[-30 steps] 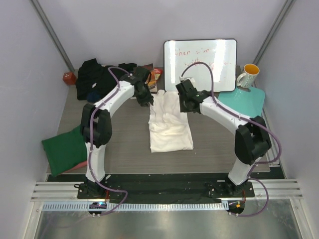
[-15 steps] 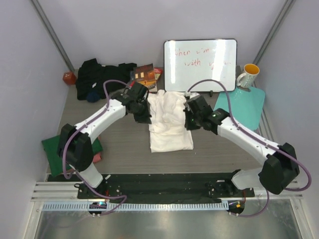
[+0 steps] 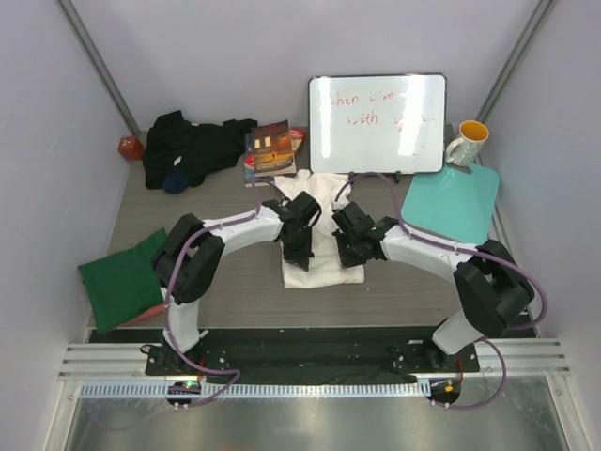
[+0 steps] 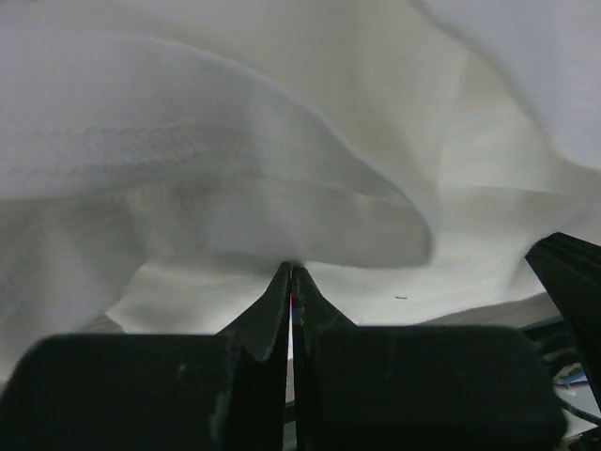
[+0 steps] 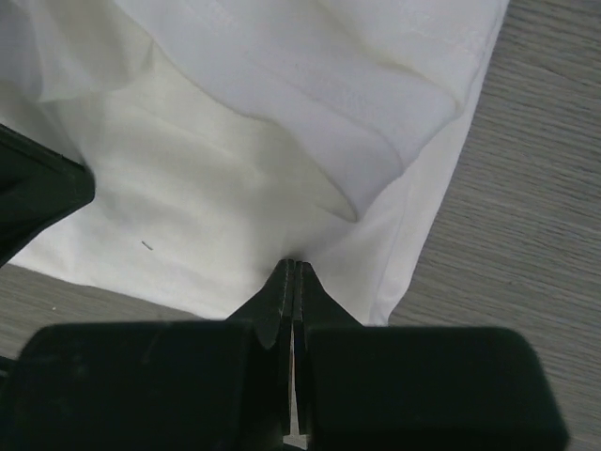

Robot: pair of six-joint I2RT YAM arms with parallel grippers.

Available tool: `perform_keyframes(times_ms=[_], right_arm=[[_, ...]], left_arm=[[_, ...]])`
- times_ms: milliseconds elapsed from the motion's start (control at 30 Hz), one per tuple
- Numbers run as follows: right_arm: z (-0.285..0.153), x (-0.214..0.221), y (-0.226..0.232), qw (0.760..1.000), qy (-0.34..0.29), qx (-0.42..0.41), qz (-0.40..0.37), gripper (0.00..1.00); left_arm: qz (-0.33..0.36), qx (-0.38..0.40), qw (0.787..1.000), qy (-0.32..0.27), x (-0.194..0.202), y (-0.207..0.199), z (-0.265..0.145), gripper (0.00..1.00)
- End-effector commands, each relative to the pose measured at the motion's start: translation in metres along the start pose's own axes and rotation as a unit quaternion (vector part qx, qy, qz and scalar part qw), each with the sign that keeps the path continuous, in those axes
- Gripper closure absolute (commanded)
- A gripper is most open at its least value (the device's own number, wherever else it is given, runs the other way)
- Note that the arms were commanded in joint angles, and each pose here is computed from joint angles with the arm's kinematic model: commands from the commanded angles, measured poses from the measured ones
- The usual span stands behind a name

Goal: Fold and stack the t-shirts

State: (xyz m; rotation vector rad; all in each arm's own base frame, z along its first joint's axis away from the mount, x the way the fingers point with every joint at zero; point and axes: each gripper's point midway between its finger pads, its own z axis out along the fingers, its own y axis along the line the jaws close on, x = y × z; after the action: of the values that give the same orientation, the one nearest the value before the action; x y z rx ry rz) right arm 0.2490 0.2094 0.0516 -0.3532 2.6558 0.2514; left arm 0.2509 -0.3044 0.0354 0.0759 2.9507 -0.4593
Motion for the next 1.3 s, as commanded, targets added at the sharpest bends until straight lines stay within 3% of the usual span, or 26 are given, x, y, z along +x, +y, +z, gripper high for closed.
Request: perform_keyframes(times_ms=[0,200,600,933,967,1033,1100,1200,1267], right_arm=[[0.023,0.016,-0.005,0.999,0.024,0.021,-0.002,0.99],[0.032,0.053,-0.009,0.996,0.071,0.061,0.0,0.99],[-0.014,0.119,0.046,0.995,0.078,0.065,-0.005,0.99],[-0.037,0.145,0.036,0.994,0.071,0.082,0.011,0.98],[-0.037,0.141,0.037,0.995,0.064,0.08,0.012,0.98],[-0.042,0.13,0.04,0.996,0.042,0.075,0.014,0.86],[-0.053,0.112,0.05,0.998,0.012,0.055,0.022,0.72],[-0.072,0.084,0.055,0.998,-0.042,0.037,0.033,0.66],[-0.081,0.07,0.055,0.996,-0.073,0.032,0.034,0.66]], left_arm=[[0.003,-0.01,1.0,0.009,0.018,0.002,0.016,1.0],[0.004,-0.023,1.0,0.02,0.047,0.015,0.02,1.0],[0.053,-0.063,0.996,0.035,0.094,0.034,0.002,1.0],[0.075,-0.062,0.994,0.046,0.139,0.055,-0.037,1.0],[0.075,-0.057,0.995,0.043,0.139,0.054,-0.04,1.0],[0.077,-0.045,0.996,0.03,0.135,0.048,-0.046,1.0],[0.081,-0.036,0.996,0.014,0.127,0.041,-0.052,0.89],[0.087,-0.029,0.996,0.0,0.119,0.034,-0.058,0.79],[0.088,-0.036,0.995,-0.022,0.107,0.031,-0.062,0.78]])
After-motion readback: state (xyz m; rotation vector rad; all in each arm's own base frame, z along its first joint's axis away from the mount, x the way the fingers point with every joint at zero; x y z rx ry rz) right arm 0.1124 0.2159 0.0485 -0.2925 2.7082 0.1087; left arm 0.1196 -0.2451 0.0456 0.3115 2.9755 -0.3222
